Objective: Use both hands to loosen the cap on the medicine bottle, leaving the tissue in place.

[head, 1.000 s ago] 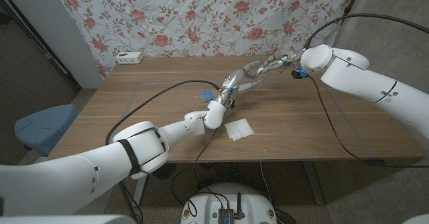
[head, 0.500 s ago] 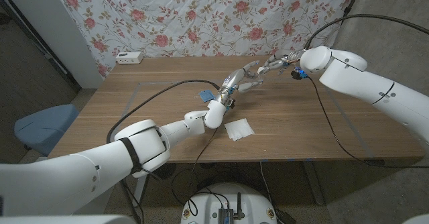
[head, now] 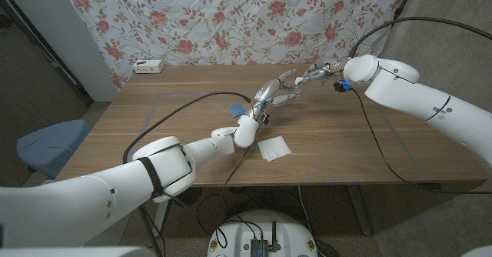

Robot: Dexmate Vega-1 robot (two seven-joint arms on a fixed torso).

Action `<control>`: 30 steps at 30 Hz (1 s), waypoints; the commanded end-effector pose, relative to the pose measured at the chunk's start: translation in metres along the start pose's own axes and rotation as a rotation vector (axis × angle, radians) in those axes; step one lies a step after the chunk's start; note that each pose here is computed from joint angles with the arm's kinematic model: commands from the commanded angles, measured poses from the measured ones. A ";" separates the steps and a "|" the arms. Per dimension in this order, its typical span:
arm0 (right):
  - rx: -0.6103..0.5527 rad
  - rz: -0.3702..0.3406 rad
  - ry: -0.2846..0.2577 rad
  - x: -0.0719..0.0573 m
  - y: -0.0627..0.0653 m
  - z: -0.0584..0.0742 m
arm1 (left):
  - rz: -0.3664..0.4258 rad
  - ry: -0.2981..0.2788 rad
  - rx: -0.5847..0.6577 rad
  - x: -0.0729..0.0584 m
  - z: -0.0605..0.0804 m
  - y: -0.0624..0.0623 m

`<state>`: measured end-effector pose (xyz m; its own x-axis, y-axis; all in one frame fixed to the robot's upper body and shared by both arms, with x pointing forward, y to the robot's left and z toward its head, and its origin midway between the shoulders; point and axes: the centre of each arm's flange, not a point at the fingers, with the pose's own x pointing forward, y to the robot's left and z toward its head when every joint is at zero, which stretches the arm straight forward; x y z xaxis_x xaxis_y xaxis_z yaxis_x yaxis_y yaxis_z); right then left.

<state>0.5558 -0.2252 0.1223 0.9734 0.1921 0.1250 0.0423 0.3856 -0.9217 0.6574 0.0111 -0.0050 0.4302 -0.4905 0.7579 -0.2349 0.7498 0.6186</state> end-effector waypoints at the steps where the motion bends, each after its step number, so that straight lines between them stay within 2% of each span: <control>1: -0.002 -0.017 0.002 -0.001 0.001 0.001 | -0.007 0.001 -0.009 -0.001 -0.001 0.000; 30: 0.008 -0.025 -0.006 0.000 0.001 -0.002 | -0.023 0.001 -0.016 0.002 -0.001 0.000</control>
<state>0.5560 -0.2248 0.1200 0.9721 0.1847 0.1448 0.0628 0.3895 -0.9189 0.6591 0.0112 -0.0052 0.4361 -0.5028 0.7463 -0.2166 0.7463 0.6294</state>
